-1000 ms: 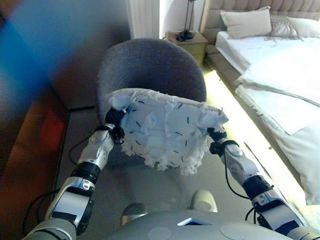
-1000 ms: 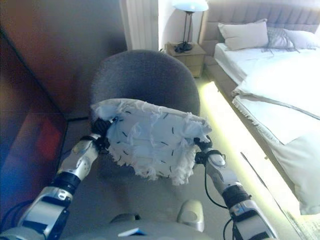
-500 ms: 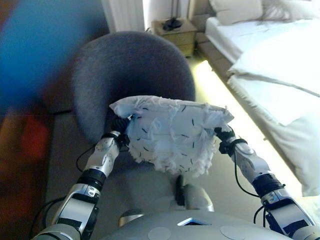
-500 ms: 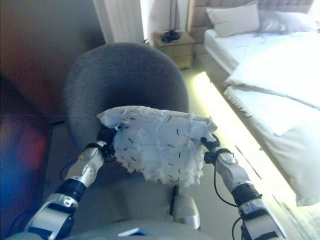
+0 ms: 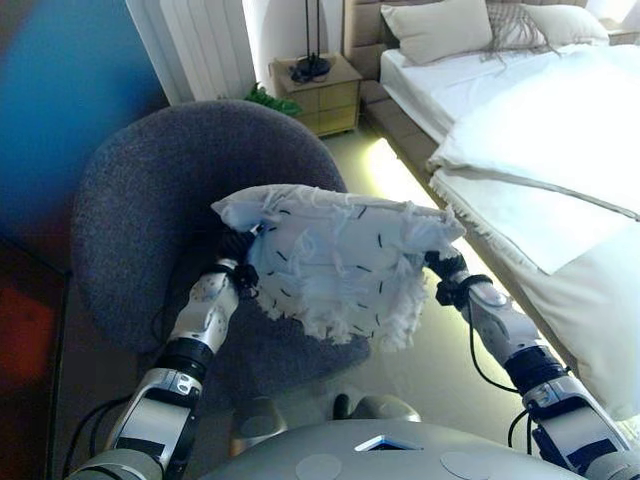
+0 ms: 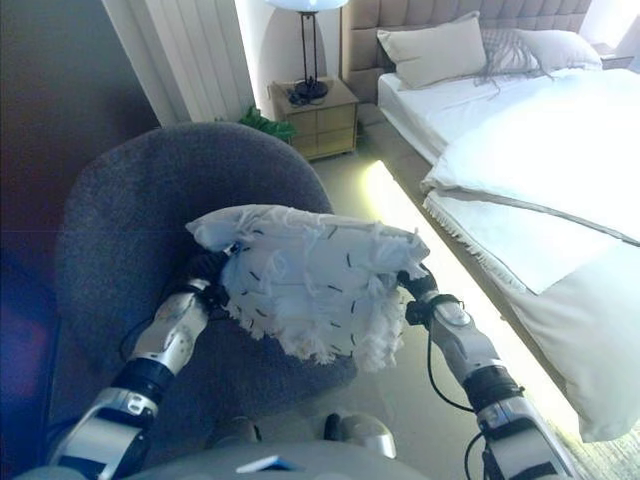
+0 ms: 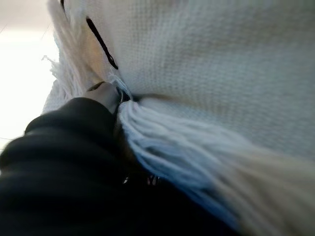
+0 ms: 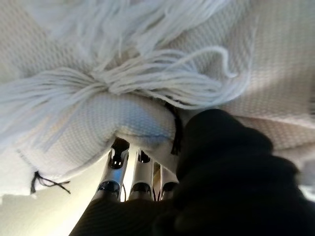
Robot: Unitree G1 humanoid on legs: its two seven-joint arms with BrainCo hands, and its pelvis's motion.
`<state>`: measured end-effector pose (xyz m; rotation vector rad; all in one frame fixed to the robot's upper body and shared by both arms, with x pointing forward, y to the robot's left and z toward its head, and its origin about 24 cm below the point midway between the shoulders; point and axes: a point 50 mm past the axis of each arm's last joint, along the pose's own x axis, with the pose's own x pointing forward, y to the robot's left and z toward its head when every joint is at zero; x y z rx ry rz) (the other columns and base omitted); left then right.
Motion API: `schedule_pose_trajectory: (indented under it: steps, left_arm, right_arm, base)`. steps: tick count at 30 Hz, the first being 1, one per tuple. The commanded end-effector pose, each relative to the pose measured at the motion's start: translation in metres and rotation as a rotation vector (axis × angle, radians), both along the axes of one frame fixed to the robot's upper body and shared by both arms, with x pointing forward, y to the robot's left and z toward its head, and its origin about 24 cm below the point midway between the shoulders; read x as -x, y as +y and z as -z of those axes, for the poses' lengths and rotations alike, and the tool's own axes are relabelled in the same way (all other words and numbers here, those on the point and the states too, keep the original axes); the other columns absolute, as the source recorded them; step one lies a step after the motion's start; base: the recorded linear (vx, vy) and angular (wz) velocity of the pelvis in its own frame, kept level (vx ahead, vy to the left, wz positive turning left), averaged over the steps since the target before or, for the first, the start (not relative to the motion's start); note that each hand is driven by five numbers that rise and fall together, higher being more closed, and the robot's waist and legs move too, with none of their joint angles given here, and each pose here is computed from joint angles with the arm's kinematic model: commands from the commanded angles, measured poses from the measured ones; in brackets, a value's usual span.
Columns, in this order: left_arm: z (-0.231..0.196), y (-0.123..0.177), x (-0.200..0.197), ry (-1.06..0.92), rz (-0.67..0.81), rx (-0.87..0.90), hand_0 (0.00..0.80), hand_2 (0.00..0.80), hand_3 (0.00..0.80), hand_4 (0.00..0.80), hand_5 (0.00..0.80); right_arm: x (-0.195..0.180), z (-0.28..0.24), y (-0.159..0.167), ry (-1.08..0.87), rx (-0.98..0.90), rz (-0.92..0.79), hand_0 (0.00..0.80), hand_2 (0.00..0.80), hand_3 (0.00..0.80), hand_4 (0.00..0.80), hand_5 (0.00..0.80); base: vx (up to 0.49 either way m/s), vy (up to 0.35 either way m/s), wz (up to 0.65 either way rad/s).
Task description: Pick up the cushion and take it to the sofa
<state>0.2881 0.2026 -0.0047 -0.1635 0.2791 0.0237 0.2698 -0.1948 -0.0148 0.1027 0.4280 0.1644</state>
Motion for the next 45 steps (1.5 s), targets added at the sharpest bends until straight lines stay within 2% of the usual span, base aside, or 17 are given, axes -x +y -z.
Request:
schedule_pose_trajectory:
  steps: [1, 6, 11, 20, 26, 33, 40, 45]
  left_arm:
    - [-0.04, -0.008, -0.017, -0.219, 0.017, 0.066, 0.8, 0.8, 0.8, 0.8, 0.8]
    - [-0.038, 0.006, -0.014, -0.221, -0.029, 0.012, 0.8, 0.8, 0.8, 0.8, 0.8]
    - [-0.053, 0.021, -0.023, -0.256, -0.115, -0.07, 0.8, 0.8, 0.8, 0.8, 0.8]
    - [-0.061, 0.035, -0.027, -0.229, -0.171, -0.175, 0.8, 0.8, 0.8, 0.8, 0.8]
    - [-0.097, 0.016, -0.058, -0.354, -0.135, -0.17, 0.8, 0.8, 0.8, 0.8, 0.8]
    - [-0.172, -0.015, -0.096, -0.582, -0.102, -0.156, 0.8, 0.8, 0.8, 0.8, 0.8]
    - [-0.174, -0.036, -0.095, -0.639, 0.01, -0.122, 0.8, 0.8, 0.8, 0.8, 0.8]
    - [-0.193, -0.039, -0.104, -0.661, -0.002, -0.13, 0.8, 0.8, 0.8, 0.8, 0.8]
  right_arm:
    - [-0.025, -0.039, 0.032, -0.179, -0.071, -0.109, 0.8, 0.8, 0.8, 0.8, 0.8]
    - [-0.02, -0.033, 0.034, -0.159, -0.052, -0.148, 0.8, 0.8, 0.8, 0.8, 0.8]
    - [-0.021, -0.032, 0.051, -0.141, -0.073, -0.184, 0.8, 0.8, 0.8, 0.8, 0.8]
    - [-0.007, -0.02, 0.105, -0.116, -0.128, -0.248, 0.8, 0.8, 0.8, 0.8, 0.8]
    - [-0.033, -0.057, 0.122, -0.234, -0.104, -0.273, 0.8, 0.8, 0.8, 0.8, 0.8]
    - [-0.071, -0.125, 0.132, -0.452, -0.034, -0.282, 0.8, 0.8, 0.8, 0.8, 0.8]
    - [-0.072, -0.132, 0.126, -0.486, -0.035, -0.256, 0.8, 0.8, 0.8, 0.8, 0.8]
    - [-0.074, -0.143, 0.134, -0.512, -0.034, -0.269, 0.8, 0.8, 0.8, 0.8, 0.8]
  base:
    - [0.303, 0.174, -0.04]
    - [0.232, 0.137, 0.01]
    - [0.161, 0.154, -0.02]
    - [0.188, 0.117, 0.01]
    - [-0.044, -0.069, -0.08]
    - [-0.197, -0.094, 0.05]
    - [0.05, -0.012, 0.0]
    - [0.022, -0.029, -0.06]
